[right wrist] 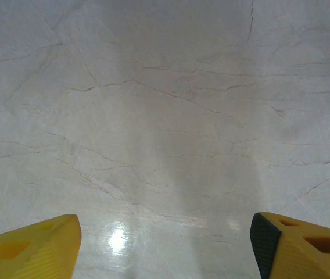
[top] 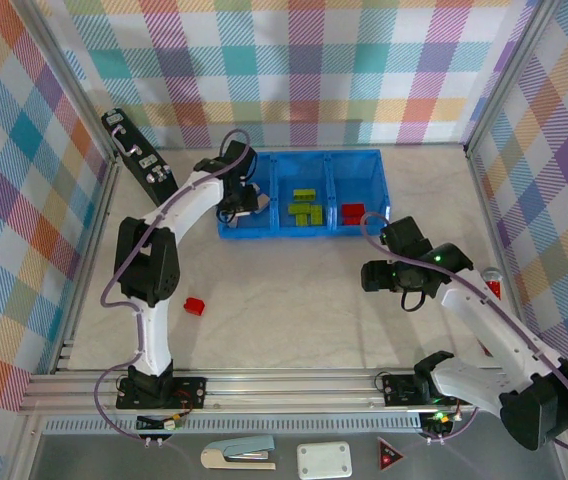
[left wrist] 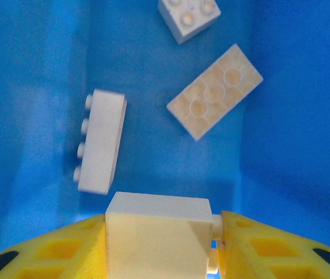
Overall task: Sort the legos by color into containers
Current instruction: Place the lego in the container.
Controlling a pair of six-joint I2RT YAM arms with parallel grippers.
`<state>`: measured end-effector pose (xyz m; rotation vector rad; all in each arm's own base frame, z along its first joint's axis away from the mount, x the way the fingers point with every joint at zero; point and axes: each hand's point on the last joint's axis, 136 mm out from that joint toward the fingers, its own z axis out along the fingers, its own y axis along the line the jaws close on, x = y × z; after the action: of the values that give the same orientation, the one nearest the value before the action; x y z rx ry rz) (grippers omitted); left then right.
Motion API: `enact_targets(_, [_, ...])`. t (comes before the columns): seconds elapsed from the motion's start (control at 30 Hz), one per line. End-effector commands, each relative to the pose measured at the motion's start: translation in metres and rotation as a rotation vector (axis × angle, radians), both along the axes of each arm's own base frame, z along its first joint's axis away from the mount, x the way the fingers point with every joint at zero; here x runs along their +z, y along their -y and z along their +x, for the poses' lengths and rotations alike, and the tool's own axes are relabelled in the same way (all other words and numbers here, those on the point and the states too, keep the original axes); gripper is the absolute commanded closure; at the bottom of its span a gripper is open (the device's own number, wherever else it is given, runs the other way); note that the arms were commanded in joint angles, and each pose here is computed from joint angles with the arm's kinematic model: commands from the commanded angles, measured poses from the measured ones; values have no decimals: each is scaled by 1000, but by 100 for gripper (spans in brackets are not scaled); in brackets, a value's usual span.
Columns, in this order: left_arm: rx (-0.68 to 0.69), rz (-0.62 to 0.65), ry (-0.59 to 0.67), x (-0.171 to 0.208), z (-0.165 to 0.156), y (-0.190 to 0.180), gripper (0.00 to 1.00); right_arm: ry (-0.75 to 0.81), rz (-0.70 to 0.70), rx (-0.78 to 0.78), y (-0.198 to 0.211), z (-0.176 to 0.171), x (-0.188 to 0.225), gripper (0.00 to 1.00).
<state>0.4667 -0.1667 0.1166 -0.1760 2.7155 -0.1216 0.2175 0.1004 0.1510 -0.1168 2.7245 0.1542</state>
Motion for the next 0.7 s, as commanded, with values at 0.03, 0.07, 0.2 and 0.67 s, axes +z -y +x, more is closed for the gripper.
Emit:
enact_targets(0.03, [-8, 46, 67, 7, 31, -4, 54, 5, 0, -4, 2, -4, 1, 22])
enact_targets(0.07, [-10, 58, 78, 7, 37, -4, 54, 6, 0, -3, 2, -4, 1, 22])
enact_targets(0.2, [-20, 130, 127, 4, 61, -8, 54, 0, 3, -1, 1, -4, 0, 22])
enact_targets(0.67, [-28, 270, 149, -28, 93, -18, 54, -14, 3, 4, -1, -4, -3, 22])
